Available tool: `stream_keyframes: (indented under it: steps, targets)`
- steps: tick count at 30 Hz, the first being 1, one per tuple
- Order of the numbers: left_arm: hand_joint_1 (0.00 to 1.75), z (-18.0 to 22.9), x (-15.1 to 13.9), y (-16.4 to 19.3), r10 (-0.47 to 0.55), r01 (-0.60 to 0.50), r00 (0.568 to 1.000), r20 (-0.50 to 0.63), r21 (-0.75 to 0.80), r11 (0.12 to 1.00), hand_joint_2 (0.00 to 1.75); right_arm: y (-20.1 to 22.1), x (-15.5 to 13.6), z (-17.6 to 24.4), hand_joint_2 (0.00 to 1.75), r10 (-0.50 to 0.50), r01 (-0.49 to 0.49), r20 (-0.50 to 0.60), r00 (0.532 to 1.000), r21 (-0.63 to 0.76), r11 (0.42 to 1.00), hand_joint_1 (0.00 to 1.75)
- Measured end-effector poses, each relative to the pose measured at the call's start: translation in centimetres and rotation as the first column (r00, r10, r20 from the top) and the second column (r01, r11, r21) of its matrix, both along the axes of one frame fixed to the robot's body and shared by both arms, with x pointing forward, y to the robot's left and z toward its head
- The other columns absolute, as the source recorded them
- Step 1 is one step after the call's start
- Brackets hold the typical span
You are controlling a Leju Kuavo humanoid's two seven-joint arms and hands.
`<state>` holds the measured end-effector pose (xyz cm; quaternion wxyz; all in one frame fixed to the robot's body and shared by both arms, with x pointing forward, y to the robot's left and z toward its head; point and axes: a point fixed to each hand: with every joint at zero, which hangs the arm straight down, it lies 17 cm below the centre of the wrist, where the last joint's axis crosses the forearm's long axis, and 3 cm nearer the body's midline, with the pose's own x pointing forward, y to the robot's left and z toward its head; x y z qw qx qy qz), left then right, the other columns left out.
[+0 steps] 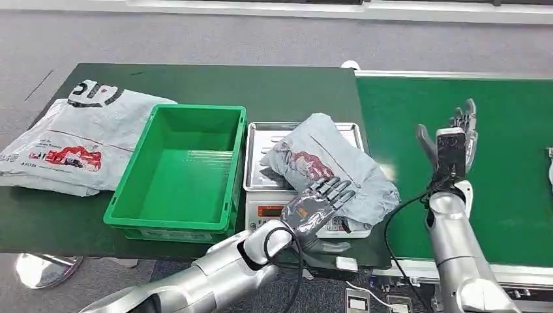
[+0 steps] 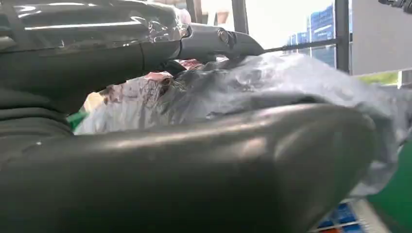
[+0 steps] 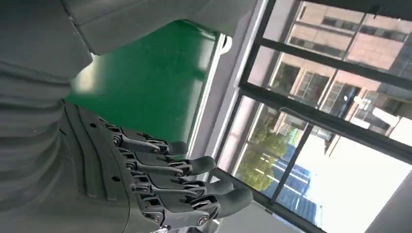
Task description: Moved the parcel from conveyor to table for the left to box.
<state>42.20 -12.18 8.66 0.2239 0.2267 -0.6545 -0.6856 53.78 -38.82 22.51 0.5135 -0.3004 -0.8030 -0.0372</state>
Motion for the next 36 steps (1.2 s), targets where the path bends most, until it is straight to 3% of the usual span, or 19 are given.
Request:
stream_keyframes:
  steps: [6, 14, 25, 30, 36]
  targets:
    - [1.75, 1.1, 1.2, 0.9, 0.070, -0.069, 0.994, 0.086, -0.016, 0.998, 0.00, 0.8, -1.6, 0.2, 1.75, 0.027, -0.026, 0.017, 1.000, -0.018, 0.999, 0.00]
    - [1.75, 2.7, 1.6, 0.7, 0.070, -0.063, 0.990, 0.124, -0.058, 0.996, 0.00, 1.3, -2.3, 2.0, 1.75, 0.013, -0.012, 0.049, 0.999, -0.028, 1.000, 0.00]
    - [1.75, 3.8, 2.9, 1.7, 0.112, -0.099, 0.981, 0.155, -0.092, 0.991, 0.00, 2.7, -2.6, -1.4, 1.75, 0.060, -0.068, -0.111, 0.992, -0.073, 0.995, 0.00]
    - [1.75, 4.1, 5.9, 5.2, 0.244, -0.234, 0.948, 0.203, -0.073, 0.970, 0.00, 3.1, -2.3, -2.8, 1.75, 0.056, -0.080, -0.183, 0.982, -0.128, 0.989, 0.00]
    - [1.75, 5.8, 10.6, 12.7, 0.430, -0.410, 0.866, 0.257, -0.129, 0.903, 0.00, 4.2, -2.0, -3.4, 1.75, 0.059, -0.098, -0.225, 0.973, -0.167, 0.981, 0.00]
